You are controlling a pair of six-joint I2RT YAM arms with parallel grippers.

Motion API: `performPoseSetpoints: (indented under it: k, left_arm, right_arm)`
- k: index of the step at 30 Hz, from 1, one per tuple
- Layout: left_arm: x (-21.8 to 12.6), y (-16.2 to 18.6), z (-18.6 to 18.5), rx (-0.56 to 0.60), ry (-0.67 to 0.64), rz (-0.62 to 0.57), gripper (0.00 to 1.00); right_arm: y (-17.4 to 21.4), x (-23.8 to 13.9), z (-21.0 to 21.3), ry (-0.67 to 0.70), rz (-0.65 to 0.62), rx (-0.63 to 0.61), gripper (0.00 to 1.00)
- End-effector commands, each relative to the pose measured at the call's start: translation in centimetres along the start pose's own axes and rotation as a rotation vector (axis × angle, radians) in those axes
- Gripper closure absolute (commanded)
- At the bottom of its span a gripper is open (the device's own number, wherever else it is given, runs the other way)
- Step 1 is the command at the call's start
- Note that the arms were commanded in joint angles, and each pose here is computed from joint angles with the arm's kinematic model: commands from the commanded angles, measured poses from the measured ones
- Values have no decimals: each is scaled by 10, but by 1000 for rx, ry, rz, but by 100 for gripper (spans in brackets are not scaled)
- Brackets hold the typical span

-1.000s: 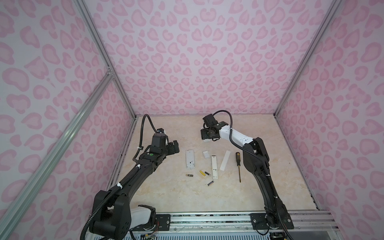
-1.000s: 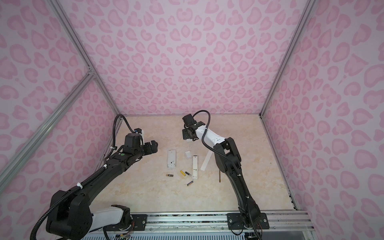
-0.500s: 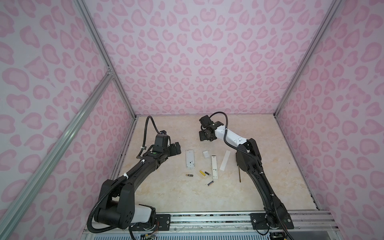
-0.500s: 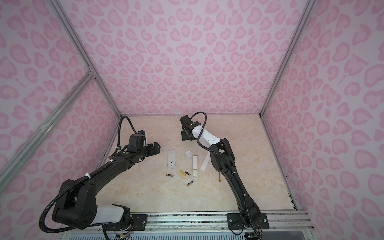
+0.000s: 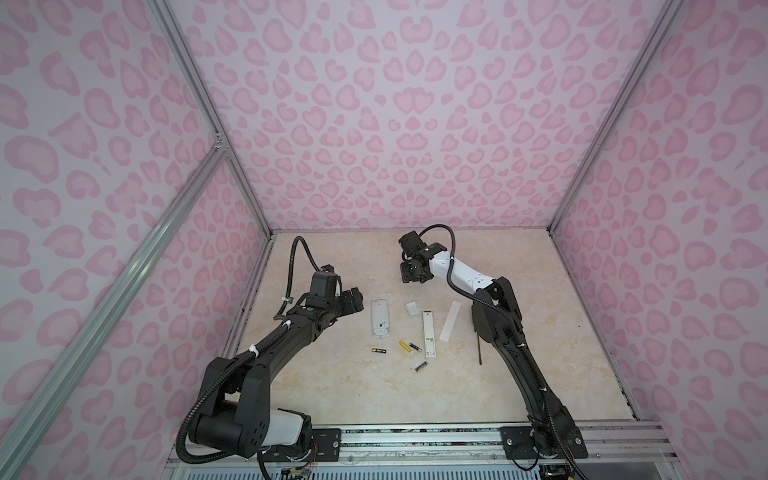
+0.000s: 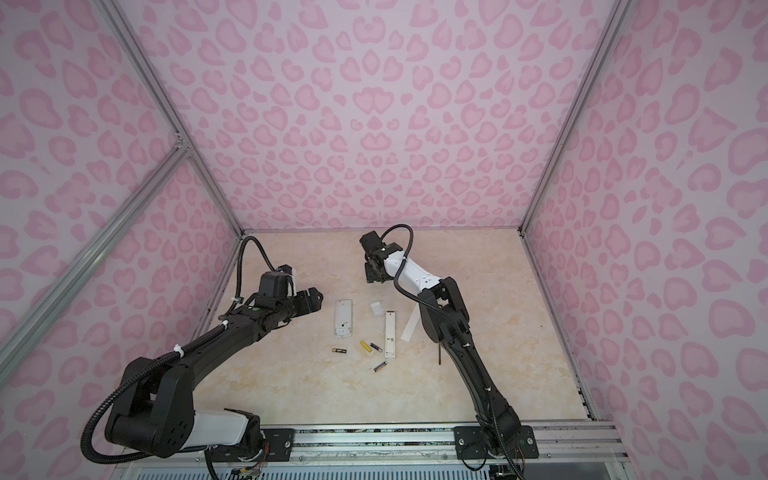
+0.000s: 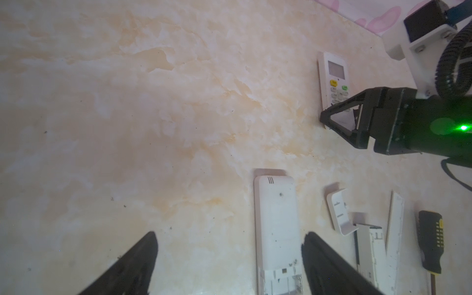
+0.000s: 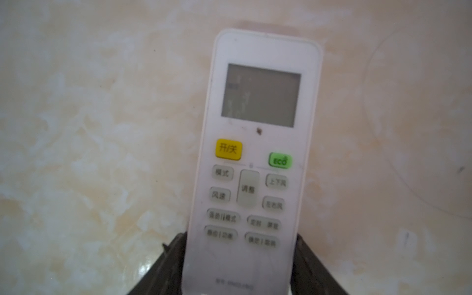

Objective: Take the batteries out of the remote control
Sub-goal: 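Grasp the intact white remote by its lower end with the right gripper, then lift the white remote upright toward the left gripper while the left approaches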

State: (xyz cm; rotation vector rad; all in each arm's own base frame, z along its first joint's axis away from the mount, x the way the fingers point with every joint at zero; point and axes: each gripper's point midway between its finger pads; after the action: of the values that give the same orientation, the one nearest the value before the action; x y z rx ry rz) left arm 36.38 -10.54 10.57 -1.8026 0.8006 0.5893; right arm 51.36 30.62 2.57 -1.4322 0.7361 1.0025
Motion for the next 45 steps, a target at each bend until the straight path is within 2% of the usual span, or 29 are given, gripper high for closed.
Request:
performPoseSetpoints:
  k: [1,5,9,13,20,29,37,39,45]
  left_arm:
    - [6,-7,-14,-34,70,-14,11]
    - [15,3,-28,-63,122,38,14]
    - [20,9,-37,-94,168,80,15]
    - [23,9,-45,-115,202,114,17]
    - [41,6,-79,-206,368,210,30]
    - [55,-13,-105,-247,478,234,37]
    - [66,-17,-120,-271,536,252,34]
    - [67,-15,-125,-276,550,260,34]
    - [62,-22,-139,-282,606,242,39]
  right_arm:
    - [12,-2,-1,-5,45,-70,54]
    - [29,-17,-2,-34,72,-124,58]
    - [45,-36,5,-97,27,-167,57]
    - [60,-46,15,-169,12,-153,57]
    - [69,-57,32,-257,-6,-148,57]
    - [68,-81,46,-352,-47,-114,57]
    - [67,-109,60,-411,-87,-118,56]
    - [79,-108,58,-411,-65,-122,56]
    - [82,-123,63,-432,-77,-136,56]
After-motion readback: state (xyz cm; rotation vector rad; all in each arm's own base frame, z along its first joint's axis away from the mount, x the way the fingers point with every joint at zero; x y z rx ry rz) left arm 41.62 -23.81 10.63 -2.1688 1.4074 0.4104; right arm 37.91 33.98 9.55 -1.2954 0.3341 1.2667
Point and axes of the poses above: each gripper's point midway between its finger pads, its own x axis out along the fingers, its own z axis along the line the jaws close on, y = z × x, and after that the axes turned 2 degrees about x, right-handed
